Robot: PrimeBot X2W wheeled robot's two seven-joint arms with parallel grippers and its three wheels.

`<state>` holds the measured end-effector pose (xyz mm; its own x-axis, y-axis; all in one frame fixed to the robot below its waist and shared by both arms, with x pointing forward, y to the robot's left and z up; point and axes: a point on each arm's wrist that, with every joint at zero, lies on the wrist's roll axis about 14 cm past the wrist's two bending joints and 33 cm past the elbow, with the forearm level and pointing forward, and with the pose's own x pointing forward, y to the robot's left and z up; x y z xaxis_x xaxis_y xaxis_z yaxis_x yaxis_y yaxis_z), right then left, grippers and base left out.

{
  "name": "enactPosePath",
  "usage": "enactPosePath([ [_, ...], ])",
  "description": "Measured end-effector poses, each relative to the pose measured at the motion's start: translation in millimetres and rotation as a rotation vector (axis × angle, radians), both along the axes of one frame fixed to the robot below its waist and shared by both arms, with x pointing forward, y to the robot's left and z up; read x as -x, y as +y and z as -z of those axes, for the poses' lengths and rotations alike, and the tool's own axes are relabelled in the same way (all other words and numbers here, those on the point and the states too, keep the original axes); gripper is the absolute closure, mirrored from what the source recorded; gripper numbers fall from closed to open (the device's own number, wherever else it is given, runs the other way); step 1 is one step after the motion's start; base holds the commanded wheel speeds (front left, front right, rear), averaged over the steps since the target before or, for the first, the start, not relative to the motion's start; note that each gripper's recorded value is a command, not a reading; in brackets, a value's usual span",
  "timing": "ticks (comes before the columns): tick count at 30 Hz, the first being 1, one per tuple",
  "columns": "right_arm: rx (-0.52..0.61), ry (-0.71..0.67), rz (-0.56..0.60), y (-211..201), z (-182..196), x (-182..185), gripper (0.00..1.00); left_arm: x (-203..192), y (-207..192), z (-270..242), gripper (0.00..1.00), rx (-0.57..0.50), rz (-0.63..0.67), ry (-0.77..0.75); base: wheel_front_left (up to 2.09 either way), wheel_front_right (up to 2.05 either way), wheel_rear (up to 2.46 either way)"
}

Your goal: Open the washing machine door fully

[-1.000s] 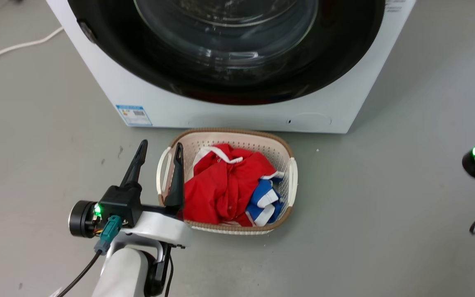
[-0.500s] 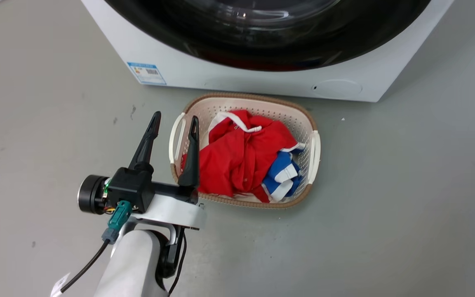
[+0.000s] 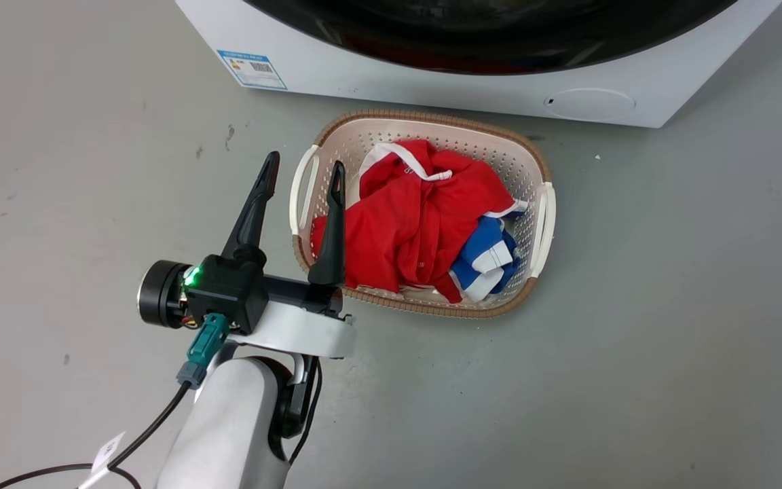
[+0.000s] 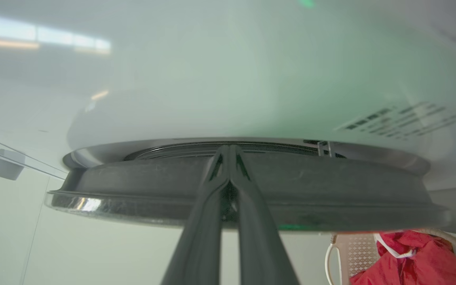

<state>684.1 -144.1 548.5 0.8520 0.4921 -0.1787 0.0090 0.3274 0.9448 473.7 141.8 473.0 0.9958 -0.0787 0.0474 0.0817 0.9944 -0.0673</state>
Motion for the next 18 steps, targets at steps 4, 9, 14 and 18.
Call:
enactPosePath([
  [4,0.017,0.015,-0.032,8.7,5.5,-4.6,1.0,-2.1,0.7,4.5,0.0,0.001,-0.006,0.01,0.0,0.0,0.0],
  [9,0.036,0.035,-0.084,14.2,9.1,-4.7,1.0,-4.3,-0.9,7.2,0.0,0.001,-0.003,0.014,0.0,0.0,0.0],
  [14,0.067,0.055,-0.165,22.1,12.5,4.9,1.0,-5.4,-2.7,6.3,0.0,0.002,-0.001,0.012,0.0,0.0,0.0],
  [18,0.08,0.075,-0.209,26.6,17.9,17.3,1.0,-4.9,-5.1,2.9,0.0,0.003,0.005,0.005,0.0,0.0,0.0],
])
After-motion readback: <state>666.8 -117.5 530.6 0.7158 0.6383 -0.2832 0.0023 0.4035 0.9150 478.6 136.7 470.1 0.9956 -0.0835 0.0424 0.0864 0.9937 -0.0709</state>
